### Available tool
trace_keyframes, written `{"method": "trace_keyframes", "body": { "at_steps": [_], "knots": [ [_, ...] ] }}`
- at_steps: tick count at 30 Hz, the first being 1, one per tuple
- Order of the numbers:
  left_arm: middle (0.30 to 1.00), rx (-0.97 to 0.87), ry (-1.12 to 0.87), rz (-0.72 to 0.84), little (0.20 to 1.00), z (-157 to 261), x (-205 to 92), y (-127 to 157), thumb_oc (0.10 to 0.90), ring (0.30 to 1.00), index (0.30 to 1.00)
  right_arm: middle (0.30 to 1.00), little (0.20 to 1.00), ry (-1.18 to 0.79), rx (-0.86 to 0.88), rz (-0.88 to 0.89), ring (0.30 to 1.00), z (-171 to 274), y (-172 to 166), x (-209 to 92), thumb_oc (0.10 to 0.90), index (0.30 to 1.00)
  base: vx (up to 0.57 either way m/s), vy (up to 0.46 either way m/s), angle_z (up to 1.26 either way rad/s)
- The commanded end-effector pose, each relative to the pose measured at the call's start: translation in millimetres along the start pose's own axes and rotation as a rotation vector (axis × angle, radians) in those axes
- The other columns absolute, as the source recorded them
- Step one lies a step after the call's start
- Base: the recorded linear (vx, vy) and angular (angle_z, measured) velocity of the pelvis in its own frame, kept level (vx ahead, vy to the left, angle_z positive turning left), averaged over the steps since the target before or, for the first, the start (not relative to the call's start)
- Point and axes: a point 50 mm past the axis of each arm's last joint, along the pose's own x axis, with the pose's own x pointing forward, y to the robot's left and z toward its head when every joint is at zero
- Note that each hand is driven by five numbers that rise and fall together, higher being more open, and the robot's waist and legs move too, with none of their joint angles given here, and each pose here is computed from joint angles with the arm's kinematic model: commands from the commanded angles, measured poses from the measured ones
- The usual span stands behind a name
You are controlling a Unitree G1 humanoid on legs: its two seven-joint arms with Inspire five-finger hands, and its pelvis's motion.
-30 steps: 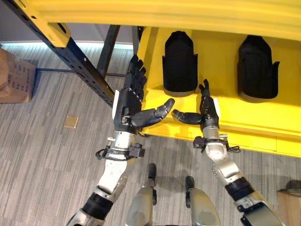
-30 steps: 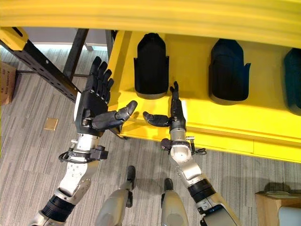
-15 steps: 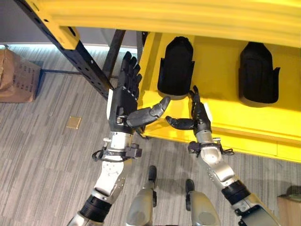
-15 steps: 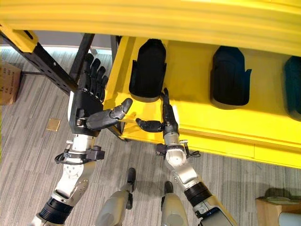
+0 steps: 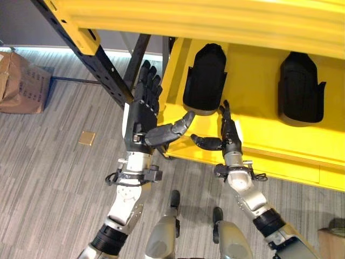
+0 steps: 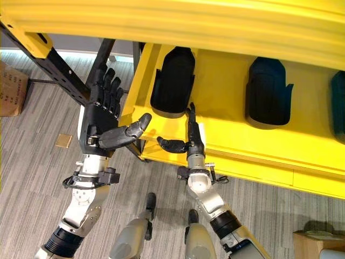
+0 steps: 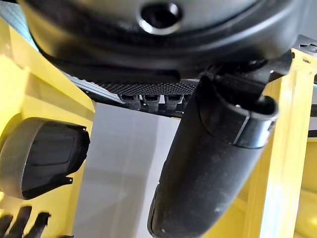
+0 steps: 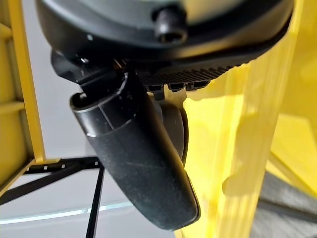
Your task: Move parts from the plastic box to the shelf.
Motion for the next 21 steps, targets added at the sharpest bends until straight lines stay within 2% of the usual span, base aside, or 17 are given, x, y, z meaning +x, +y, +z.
{"method": "trace_keyframes", "body": {
  "at_steps": [1,8,14,21],
  "knots": [
    [1.0,-0.056,-0.215,-0.031,1.0,36,3,-11,0.9,1.0,1.0,1.0,1.0,-0.186,0.08,-0.142,1.0,33,4,-5,0.9,1.0,-0.01,0.055,-0.03],
    [1.0,-0.074,-0.213,-0.016,1.0,36,-4,-11,0.9,1.0,1.0,1.0,1.0,-0.298,0.01,-0.225,1.0,45,-12,-10,0.9,1.0,0.0,0.063,-0.04],
    [1.0,-0.089,-0.191,0.001,1.0,35,-12,-6,0.9,1.0,1.0,1.0,1.0,-0.377,-0.009,-0.174,1.0,55,-23,-24,0.9,1.0,0.01,0.066,-0.03],
    [1.0,-0.077,-0.142,0.007,1.0,35,-32,9,0.9,1.0,1.0,1.0,1.0,-0.397,-0.015,0.1,1.0,59,-39,-62,0.9,1.0,-0.02,0.063,-0.11]
  ]
}}
